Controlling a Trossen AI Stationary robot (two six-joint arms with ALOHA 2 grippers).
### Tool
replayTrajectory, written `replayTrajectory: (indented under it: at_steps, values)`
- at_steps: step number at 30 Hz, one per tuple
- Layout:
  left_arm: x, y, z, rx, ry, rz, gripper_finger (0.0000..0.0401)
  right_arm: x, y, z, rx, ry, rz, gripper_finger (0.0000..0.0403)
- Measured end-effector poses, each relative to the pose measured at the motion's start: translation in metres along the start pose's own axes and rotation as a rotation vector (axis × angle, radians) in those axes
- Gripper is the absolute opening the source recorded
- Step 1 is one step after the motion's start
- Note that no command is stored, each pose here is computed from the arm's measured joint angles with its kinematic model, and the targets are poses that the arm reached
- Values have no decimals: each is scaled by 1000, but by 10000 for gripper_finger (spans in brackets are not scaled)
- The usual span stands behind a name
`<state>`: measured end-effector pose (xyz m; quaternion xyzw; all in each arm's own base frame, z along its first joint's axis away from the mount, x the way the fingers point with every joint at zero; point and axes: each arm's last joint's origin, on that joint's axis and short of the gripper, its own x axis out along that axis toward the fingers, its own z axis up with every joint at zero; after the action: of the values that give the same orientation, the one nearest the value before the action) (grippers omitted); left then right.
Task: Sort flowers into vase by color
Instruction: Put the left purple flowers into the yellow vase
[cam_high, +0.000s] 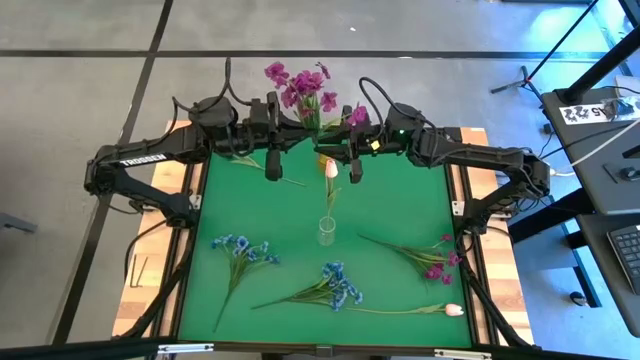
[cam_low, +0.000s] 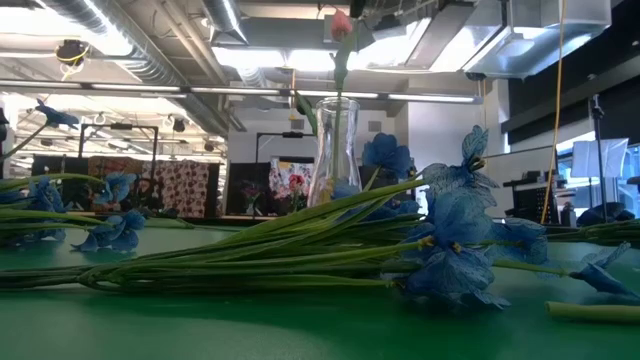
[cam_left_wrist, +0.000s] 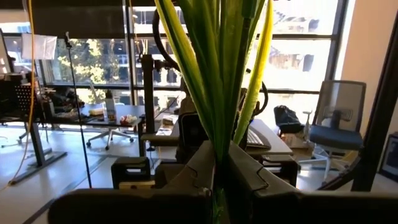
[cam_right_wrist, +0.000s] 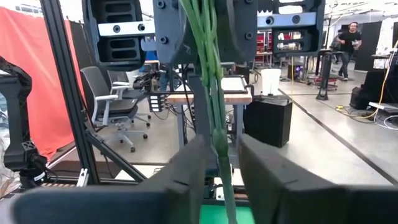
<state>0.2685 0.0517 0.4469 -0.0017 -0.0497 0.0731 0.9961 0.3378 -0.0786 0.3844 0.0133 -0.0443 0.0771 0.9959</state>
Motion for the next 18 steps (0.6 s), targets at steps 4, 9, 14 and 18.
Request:
replayTrajectory:
  at_steps: [4, 9, 14, 18]
  values:
    - [0, 0, 0, -2, 3, 3, 10, 0, 0, -1, 2, 10, 3, 27]
    - [0, 0, -1, -13, 13, 4, 11, 0, 0, -2, -2, 19, 3, 18]
    - [-1, 0, -5, -36, 51, 13, 46, -2, 0, -2, -14, 28, -9, 8]
    - [-3, 1, -7, -17, 90, 40, 91, -8, 2, 7, -41, 12, -68, 9]
